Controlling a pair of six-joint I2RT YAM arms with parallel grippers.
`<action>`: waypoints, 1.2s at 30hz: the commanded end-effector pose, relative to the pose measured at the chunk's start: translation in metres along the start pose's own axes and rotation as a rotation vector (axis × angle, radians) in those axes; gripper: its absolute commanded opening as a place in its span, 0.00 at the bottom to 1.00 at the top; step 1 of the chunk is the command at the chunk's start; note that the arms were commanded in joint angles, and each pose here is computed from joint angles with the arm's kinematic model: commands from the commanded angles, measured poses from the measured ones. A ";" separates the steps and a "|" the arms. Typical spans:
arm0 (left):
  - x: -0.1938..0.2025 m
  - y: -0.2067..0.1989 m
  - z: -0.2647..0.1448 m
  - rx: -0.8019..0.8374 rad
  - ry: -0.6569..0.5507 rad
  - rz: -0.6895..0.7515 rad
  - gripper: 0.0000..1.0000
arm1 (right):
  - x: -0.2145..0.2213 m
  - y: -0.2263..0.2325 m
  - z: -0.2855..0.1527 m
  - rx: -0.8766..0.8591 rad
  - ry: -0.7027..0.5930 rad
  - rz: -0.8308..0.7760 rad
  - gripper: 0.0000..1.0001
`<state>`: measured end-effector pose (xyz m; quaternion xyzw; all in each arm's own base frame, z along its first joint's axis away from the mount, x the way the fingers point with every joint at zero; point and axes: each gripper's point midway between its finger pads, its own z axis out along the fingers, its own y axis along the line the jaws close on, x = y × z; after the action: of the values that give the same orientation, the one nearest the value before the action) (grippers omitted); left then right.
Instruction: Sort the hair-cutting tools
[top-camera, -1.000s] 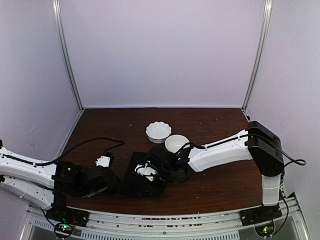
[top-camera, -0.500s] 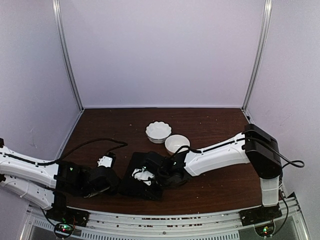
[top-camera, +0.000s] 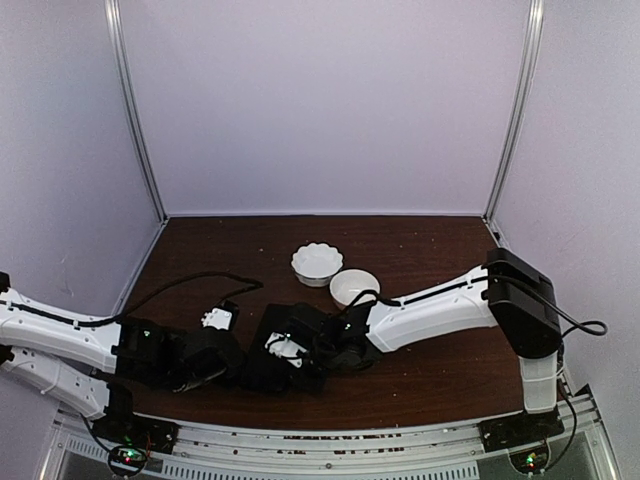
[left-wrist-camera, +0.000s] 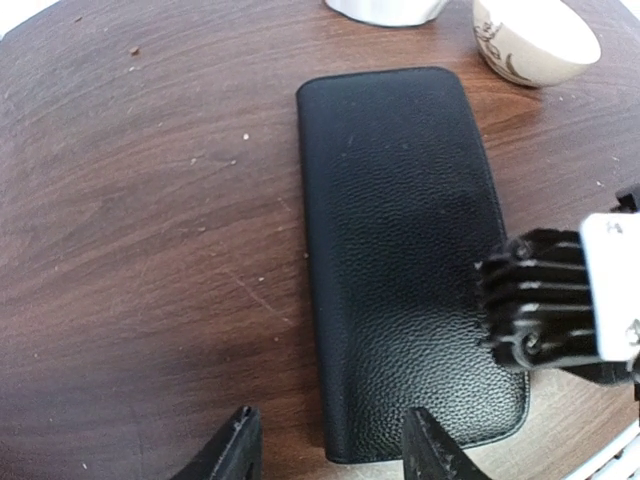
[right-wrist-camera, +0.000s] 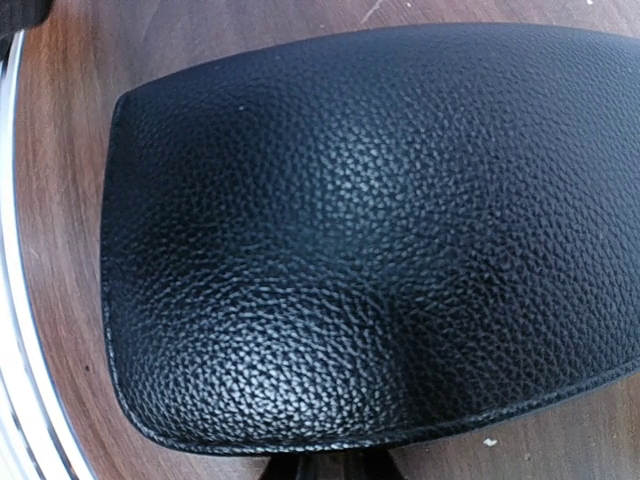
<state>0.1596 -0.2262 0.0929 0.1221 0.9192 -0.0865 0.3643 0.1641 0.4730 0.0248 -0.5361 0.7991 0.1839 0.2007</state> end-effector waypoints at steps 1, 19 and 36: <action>-0.010 -0.016 -0.003 0.052 -0.002 0.057 0.50 | 0.018 -0.005 -0.005 -0.002 0.050 -0.005 0.03; 0.045 -0.118 -0.030 0.165 -0.096 0.848 0.45 | 0.020 0.005 -0.021 -0.173 0.012 -0.048 0.00; 0.044 -0.112 0.005 -0.131 -0.089 0.973 0.46 | 0.025 0.009 -0.016 -0.224 0.037 -0.044 0.00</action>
<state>0.0858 -0.3328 0.0540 0.5379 0.7406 0.1197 0.3846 0.1504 0.4459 0.0275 -0.5692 0.7705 0.2473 0.1456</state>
